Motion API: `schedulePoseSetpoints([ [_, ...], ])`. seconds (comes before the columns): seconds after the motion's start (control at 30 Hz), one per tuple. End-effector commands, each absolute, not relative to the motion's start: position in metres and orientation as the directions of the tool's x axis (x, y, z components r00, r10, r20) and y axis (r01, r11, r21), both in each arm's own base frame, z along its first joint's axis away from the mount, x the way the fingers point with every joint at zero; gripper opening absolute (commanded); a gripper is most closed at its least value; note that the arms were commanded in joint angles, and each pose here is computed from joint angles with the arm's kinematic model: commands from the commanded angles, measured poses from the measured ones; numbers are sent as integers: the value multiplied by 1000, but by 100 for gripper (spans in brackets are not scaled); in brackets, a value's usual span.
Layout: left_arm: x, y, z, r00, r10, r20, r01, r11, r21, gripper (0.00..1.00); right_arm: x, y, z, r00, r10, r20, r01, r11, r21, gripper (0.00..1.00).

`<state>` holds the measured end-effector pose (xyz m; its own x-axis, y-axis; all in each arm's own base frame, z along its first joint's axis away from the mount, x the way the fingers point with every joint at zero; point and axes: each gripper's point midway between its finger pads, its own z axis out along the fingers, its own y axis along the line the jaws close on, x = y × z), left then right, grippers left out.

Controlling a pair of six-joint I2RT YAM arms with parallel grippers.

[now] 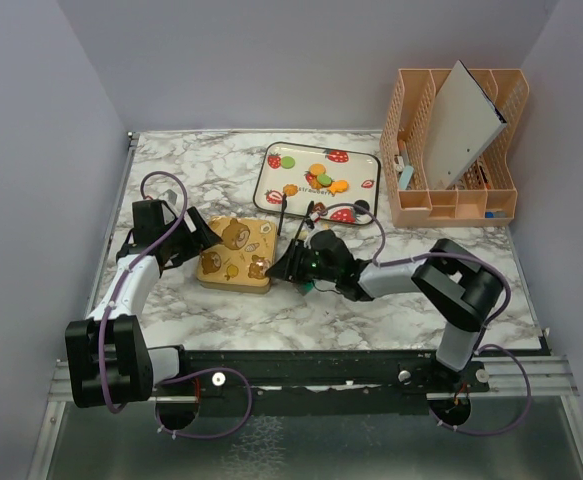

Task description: Pack the cookies

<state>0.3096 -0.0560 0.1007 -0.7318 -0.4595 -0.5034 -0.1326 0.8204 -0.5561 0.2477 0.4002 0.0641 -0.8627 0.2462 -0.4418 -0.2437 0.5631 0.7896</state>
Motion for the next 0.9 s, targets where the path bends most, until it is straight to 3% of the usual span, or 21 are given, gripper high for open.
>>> schedulePoseSetpoints([
  [0.0,308,-58,104,-727,-444,-523,-109,827,-551,81,274,375,61,-832,251,-495,-227,661,716,41],
  [0.57,335,-49,107,-714,-468,-521,-155,831,-534,80,349,378,105,-757,239,-608,-308,690,655,44],
  [0.87,383,-44,116,-709,-484,-512,-174,825,-538,68,396,384,96,-728,226,-648,-296,748,594,43],
])
